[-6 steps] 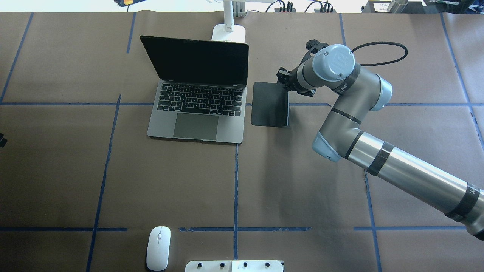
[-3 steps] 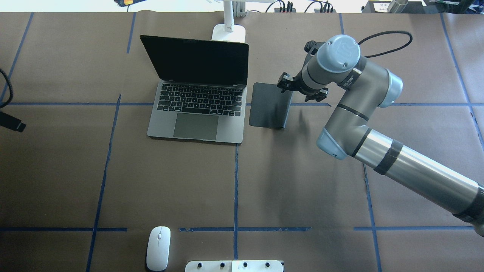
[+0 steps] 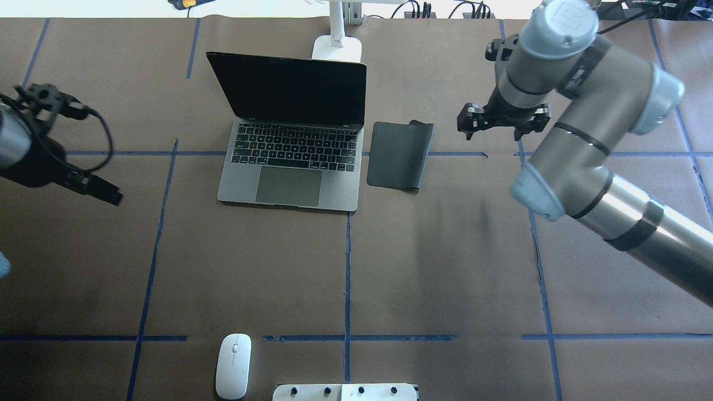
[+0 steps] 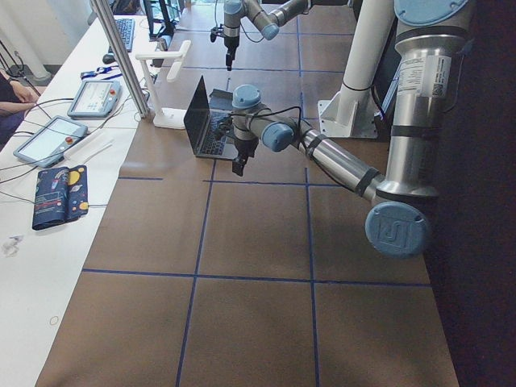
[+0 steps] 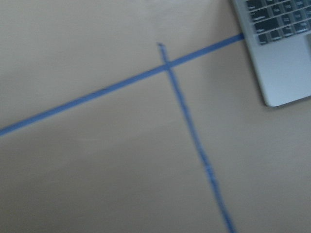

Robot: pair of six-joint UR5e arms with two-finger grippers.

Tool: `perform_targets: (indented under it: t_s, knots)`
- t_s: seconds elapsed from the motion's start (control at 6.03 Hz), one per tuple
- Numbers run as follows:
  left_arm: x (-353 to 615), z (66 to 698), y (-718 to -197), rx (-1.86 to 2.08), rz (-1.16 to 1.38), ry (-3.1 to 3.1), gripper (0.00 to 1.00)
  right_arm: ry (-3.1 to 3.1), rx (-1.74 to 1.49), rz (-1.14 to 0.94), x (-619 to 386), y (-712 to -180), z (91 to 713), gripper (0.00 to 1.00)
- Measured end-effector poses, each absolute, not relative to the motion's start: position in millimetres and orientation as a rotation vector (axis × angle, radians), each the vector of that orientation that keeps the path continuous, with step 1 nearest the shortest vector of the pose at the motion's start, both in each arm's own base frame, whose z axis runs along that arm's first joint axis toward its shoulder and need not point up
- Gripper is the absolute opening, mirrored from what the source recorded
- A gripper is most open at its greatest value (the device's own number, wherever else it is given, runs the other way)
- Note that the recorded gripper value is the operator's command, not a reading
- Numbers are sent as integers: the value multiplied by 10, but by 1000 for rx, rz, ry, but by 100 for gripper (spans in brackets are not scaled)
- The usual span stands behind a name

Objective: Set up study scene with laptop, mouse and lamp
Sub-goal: 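Release the pad and retract the right arm while the left reaches the mouse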

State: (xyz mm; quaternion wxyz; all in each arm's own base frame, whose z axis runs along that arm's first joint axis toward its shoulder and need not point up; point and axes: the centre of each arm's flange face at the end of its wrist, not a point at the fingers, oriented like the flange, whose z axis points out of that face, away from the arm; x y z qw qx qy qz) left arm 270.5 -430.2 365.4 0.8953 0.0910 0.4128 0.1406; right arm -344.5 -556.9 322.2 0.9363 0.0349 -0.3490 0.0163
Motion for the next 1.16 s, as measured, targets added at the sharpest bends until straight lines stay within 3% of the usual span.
perform_targets:
  t_s: [0.66, 1.16]
  knots:
    - [4253, 3284, -3000, 165, 142, 798, 100, -733, 123, -286, -797, -5104, 4949, 100]
    - [4798, 3202, -1986, 74, 68, 816, 100, -731, 154, -333, 405, -4418, 5794, 100]
